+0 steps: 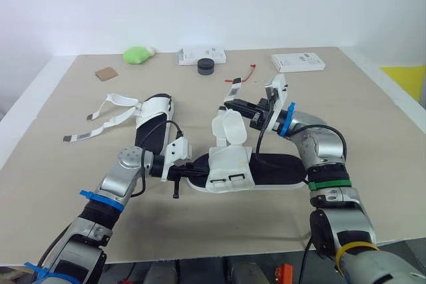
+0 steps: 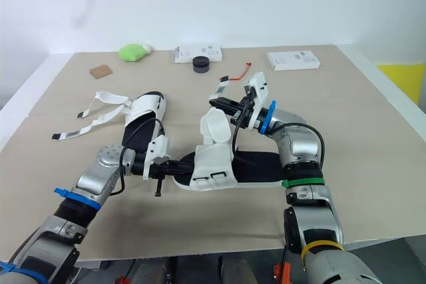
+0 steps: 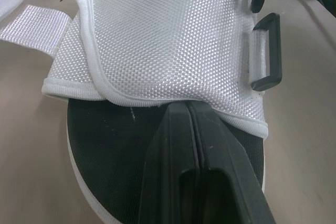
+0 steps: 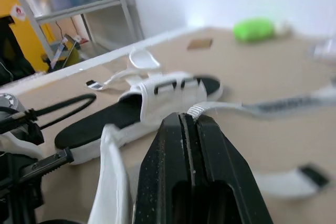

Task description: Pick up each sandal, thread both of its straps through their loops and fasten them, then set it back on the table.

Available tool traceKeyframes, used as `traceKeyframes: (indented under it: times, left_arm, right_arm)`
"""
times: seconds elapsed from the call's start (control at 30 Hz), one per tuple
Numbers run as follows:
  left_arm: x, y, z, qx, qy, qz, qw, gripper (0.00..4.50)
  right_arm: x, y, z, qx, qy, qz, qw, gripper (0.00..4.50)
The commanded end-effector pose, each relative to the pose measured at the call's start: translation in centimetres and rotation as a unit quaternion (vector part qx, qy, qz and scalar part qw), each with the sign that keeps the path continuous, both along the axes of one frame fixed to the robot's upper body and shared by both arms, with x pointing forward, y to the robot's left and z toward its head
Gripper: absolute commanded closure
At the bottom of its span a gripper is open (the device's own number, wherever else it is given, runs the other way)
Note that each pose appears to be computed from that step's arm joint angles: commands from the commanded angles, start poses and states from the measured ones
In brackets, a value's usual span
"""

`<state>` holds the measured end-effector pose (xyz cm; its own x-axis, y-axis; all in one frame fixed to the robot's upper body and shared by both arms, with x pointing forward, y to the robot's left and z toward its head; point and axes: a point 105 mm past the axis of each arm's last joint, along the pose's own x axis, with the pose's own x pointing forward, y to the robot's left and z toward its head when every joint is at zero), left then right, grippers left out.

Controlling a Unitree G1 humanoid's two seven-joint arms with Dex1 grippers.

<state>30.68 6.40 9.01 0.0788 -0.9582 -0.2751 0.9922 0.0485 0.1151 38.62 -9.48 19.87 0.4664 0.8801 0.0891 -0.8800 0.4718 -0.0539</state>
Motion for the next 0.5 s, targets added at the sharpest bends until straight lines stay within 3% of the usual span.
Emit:
traceKeyframes:
  times: [0.03, 0.17, 0.33, 0.5]
  left_arm:
    - [-1.3, 0.6, -4.4, 0.061, 0.073, 0.004, 0.995, 4.50]
    - [-1.2, 0.8, -4.4, 0.064, 0.073, 0.005, 0.995, 4.50]
    - [-1.2, 0.7, -4.3, 0.065, 0.074, 0.003, 0.995, 4.50]
    - [-1.3, 0.7, -4.4, 0.067, 0.077, -0.001, 0.995, 4.50]
  right_arm:
    - [-1.4, 0.2, 1.9, -0.013, -0.077, 0.018, 0.997, 4.48]
    - [-3.5, 0.4, 2.8, -0.026, -0.105, 0.056, 0.992, 4.48]
    - [-5.9, 0.8, 2.2, -0.073, -0.099, 0.114, 0.986, 4.48]
    - [-8.1, 1.7, 1.8, -0.146, -0.154, 0.150, 0.966, 4.48]
